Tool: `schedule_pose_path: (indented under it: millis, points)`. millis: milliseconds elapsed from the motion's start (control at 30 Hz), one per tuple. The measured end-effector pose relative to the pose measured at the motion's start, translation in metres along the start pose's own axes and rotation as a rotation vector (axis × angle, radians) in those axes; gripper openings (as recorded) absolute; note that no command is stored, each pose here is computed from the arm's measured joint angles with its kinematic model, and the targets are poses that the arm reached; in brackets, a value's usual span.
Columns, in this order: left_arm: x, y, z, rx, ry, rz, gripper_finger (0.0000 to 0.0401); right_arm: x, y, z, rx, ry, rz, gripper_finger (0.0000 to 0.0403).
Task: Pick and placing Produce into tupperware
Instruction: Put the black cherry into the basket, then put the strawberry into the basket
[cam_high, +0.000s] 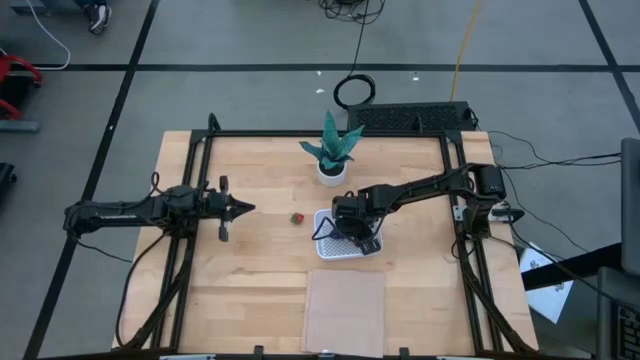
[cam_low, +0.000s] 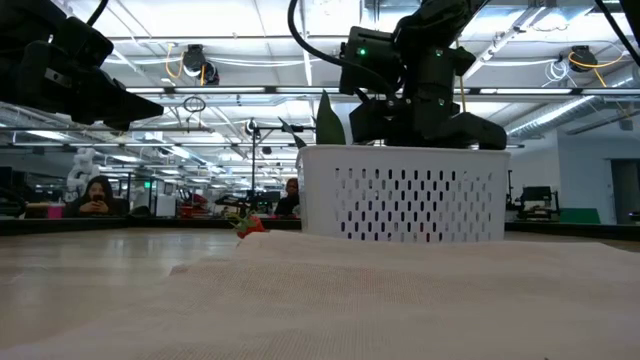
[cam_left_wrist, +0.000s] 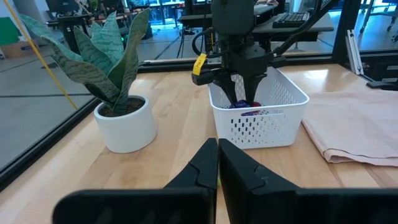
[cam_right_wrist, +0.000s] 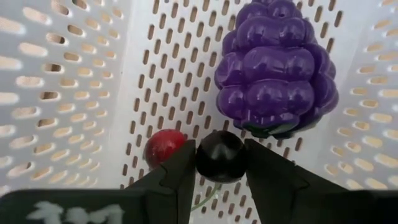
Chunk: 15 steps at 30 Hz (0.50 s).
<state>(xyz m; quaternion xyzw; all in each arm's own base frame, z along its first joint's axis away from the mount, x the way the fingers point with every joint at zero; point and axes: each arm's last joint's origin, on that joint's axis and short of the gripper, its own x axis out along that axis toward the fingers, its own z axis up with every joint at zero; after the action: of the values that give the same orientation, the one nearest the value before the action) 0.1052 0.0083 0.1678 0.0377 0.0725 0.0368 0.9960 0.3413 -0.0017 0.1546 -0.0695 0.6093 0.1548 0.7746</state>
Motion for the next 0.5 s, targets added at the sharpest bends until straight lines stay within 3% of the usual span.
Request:
schedule_pose_path:
  millis: [267, 500]
  points:
    - [0.0000, 0.0000, 0.0000, 0.000, 0.000, 0.000, 0.0017, 0.0000, 0.0001, 0.0000, 0.015, 0.000, 0.001, 0.0129]
    - [0.0000, 0.0000, 0.0000, 0.000, 0.000, 0.000, 0.0017, 0.0000, 0.0001, 0.0001, 0.024, 0.000, 0.000, 0.0171]
